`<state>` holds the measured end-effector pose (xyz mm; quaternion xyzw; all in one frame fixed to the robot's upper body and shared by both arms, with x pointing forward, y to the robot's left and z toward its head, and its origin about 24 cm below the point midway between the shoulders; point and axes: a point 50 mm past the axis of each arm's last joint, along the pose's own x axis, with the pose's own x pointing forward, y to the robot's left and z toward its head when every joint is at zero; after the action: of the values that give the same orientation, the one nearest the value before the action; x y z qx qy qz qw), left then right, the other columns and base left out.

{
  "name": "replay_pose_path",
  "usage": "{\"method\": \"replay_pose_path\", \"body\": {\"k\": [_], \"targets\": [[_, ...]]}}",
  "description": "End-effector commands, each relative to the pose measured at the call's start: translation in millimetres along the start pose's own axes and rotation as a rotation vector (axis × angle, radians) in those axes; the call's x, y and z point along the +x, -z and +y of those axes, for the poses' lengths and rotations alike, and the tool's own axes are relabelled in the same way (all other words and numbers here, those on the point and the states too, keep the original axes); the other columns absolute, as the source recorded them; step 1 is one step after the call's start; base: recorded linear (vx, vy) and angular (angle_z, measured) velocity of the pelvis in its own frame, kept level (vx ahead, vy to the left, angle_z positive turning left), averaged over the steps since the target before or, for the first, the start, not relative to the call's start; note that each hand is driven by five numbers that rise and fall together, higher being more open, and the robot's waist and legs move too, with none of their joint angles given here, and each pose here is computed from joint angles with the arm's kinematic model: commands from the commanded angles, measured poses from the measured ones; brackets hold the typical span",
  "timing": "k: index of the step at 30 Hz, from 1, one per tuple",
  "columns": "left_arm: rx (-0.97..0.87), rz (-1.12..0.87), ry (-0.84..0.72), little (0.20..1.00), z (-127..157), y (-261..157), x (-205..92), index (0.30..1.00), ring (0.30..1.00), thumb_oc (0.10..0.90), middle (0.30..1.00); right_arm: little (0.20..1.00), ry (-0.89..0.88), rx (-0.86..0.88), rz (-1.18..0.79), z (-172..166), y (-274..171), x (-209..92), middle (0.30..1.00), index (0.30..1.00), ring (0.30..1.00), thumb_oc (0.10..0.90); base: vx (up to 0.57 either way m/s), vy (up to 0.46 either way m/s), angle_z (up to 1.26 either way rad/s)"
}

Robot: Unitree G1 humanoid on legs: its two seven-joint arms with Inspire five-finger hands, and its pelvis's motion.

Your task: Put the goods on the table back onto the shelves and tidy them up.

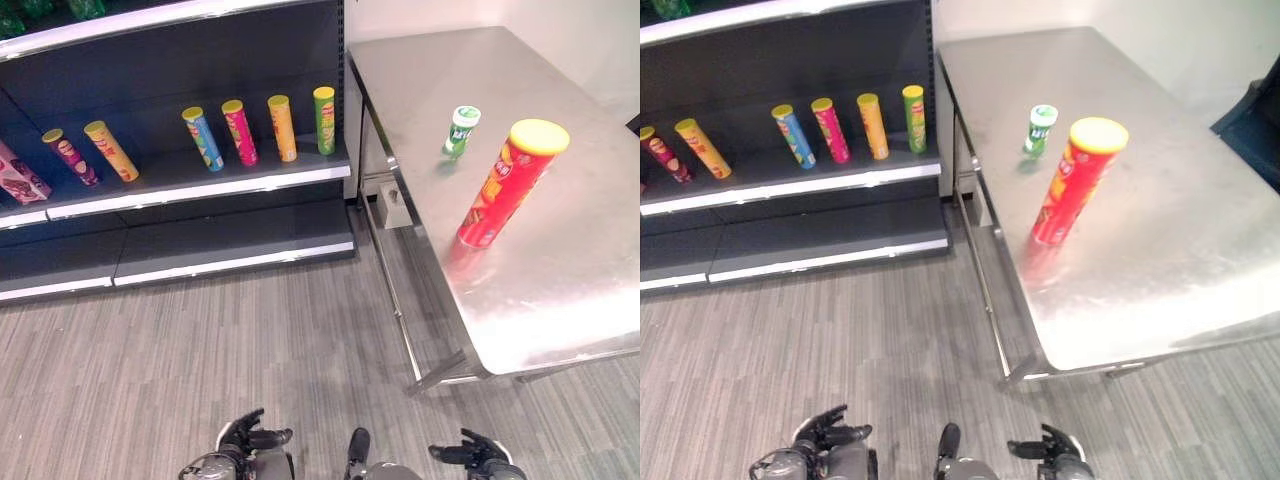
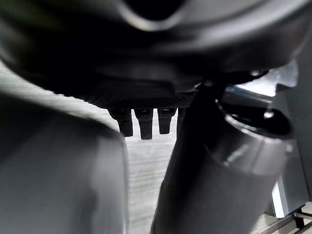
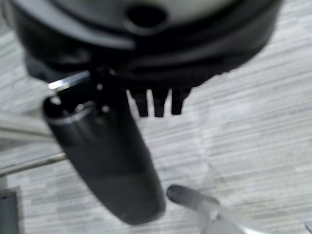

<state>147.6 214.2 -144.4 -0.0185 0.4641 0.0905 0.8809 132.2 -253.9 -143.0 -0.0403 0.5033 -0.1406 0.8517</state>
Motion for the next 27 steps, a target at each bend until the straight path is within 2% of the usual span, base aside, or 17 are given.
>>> {"method": "replay_pose_path", "body": {"k": [1, 8, 14, 19, 20, 21, 22, 24, 25, 27], "targets": [[0.072, -0.02, 0.034, 0.9, -7.2, -1.6, -0.3, 0.9, 0.9, 0.8, 0.9, 0.9, 0.042, -0.02, -0.042, -19.0, -7.9, -0.4, 0.9, 0.9, 0.9, 0.8, 0.2, 0.149, -0.29], [0.067, 0.036, 0.026, 0.9, -5.8, 11.8, -1.6, 0.9, 0.9, 0.8, 0.9, 0.9, 0.04, -0.057, -0.004, -19.0, 3.5, -1.3, 0.9, 0.9, 0.9, 0.8, 0.19, 0.129, -0.47], [0.086, 0.026, -0.003, 0.9, 3.7, 6.9, -0.7, 0.9, 0.9, 0.8, 0.9, 0.9, 0.082, 0.007, 0.058, -26.0, 20.6, -3.9, 0.9, 0.9, 0.9, 0.8, 0.09, 0.149, -0.35], [0.092, -0.038, -0.048, 0.9, 24.6, -13.5, 0.6, 0.9, 0.9, 0.8, 0.9, 0.9, 0.293, 0.163, 0.117, -89.8, 36.6, -15.9, 0.9, 0.9, 0.9, 0.8, 0.05, 0.145, -0.46], [0.096, -0.047, -0.055, 0.9, 27.8, -17.1, 0.9, 0.9, 0.9, 0.8, 0.9, 0.9, 0.379, 0.238, 0.12, -115.3, 39.2, -23.2, 0.9, 0.9, 0.9, 0.8, 0.02, 0.201, -0.57], [0.108, -0.063, -0.064, 0.9, 31.3, -23.6, 1.6, 0.9, 0.9, 0.8, 0.9, 0.9, 0.564, 0.408, 0.107, -166.3, 44.1, -43.6, 0.9, 0.9, 0.9, 0.8, 0.02, 0.156, -0.61], [0.109, -0.063, -0.062, 0.9, 30.5, -23.6, 1.8, 0.9, 0.9, 0.8, 0.9, 0.9, 0.566, 0.409, 0.106, -167.2, 44.3, -44.1, 0.9, 0.9, 0.9, 0.8, 0.04, 0.125, -0.73], [0.138, -0.053, -0.058, 0.9, 31.2, -22.9, 2.1, 0.9, 0.9, 0.8, 0.9, 0.9, 0.706, 0.511, 0.094, -206.5, 44.7, -65.0, 0.9, 0.9, 0.9, 0.8, 0.09, 0.089, -0.49], [0.15, -0.051, -0.056, 0.9, 29.2, -24.1, 3.0, 0.9, 0.9, 0.8, 0.9, 0.9, 0.82, 0.629, -0.019, -239.3, 28.7, -82.5, 0.9, 0.9, 0.9, 0.8, 0.1, 0.115, -0.23], [0.163, -0.055, -0.056, 0.9, 26.8, -25.0, 3.4, 0.9, 0.9, 0.8, 0.9, 0.9, 0.9, 0.614, -0.245, -267.3, -17.0, -98.3, 0.9, 0.9, 0.9, 0.8, 0.06, 0.083, -0.06]]}}
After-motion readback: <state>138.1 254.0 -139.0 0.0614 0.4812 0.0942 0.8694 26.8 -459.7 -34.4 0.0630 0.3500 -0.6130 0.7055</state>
